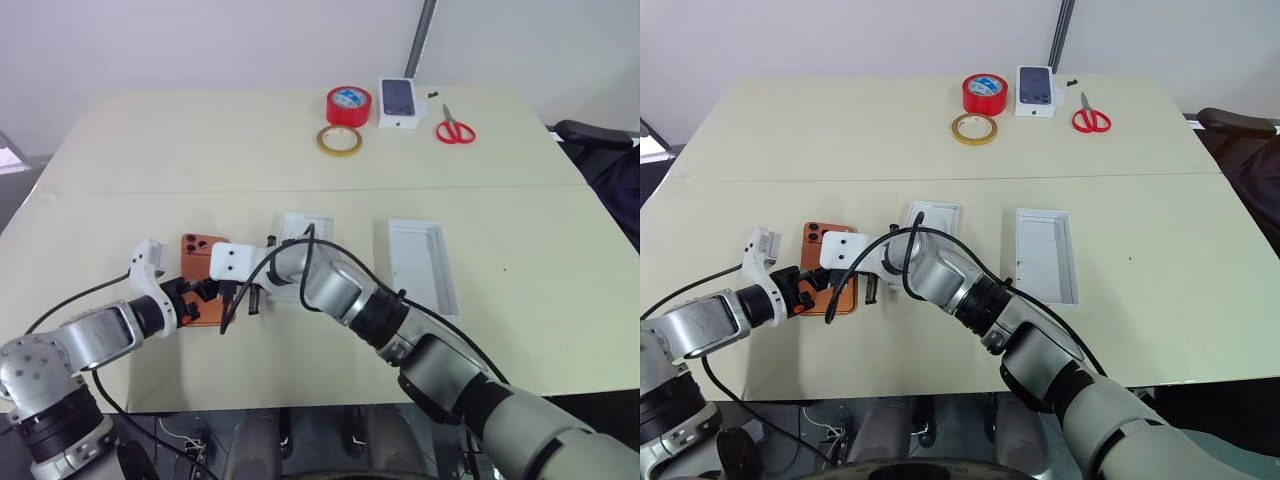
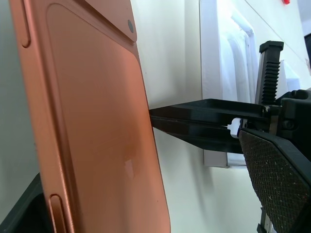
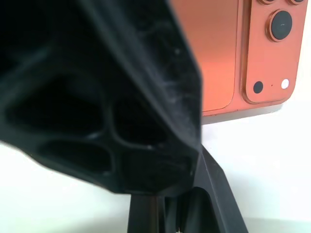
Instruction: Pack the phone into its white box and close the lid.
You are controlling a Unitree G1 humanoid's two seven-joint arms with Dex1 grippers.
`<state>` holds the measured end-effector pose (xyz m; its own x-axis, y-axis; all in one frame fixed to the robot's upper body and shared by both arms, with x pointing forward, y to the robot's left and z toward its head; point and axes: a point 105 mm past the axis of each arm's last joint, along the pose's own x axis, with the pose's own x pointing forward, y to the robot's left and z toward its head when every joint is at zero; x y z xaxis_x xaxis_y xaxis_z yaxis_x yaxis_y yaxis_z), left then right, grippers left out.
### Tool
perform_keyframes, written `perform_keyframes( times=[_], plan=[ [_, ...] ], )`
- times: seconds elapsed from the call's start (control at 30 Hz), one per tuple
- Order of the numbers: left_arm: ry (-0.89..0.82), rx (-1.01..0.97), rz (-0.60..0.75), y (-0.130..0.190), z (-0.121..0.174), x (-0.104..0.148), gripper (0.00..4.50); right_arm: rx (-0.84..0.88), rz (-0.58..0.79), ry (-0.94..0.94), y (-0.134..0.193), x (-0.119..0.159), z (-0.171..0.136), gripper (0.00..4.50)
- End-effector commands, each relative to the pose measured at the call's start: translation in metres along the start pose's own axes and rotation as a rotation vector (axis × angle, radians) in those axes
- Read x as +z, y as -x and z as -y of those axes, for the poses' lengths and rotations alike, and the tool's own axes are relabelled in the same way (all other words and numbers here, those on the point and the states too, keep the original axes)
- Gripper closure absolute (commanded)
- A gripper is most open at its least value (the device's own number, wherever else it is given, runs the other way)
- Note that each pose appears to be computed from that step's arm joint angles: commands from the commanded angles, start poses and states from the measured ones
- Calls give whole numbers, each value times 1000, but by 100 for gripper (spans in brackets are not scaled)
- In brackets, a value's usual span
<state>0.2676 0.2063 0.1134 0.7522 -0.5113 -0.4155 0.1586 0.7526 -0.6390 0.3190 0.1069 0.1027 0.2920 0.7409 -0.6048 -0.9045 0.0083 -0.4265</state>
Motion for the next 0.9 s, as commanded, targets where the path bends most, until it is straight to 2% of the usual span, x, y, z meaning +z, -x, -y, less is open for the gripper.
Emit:
perform_keyframes(
  times=[0.03,0.13,0.3,0.67,0.7,0.83,0.9],
  plan=[
    [27,34,53,7,-7,11,2,19,32,10,-3,9,-6,450],
    [42,56,56,8,-11,11,2,17,32,10,-3,9,-5,450],
    [74,75,72,13,-14,10,234,13,31,11,-2,9,-4,450],
    [187,97,105,20,-19,11,234,-27,58,20,9,17,8,450],
    [195,97,107,21,-19,11,289,-36,64,15,12,19,11,450],
    [212,89,112,23,-16,13,448,-66,99,-10,28,24,22,450],
    [227,63,130,24,-11,18,448,-79,135,-29,41,28,27,450]
  ],
)
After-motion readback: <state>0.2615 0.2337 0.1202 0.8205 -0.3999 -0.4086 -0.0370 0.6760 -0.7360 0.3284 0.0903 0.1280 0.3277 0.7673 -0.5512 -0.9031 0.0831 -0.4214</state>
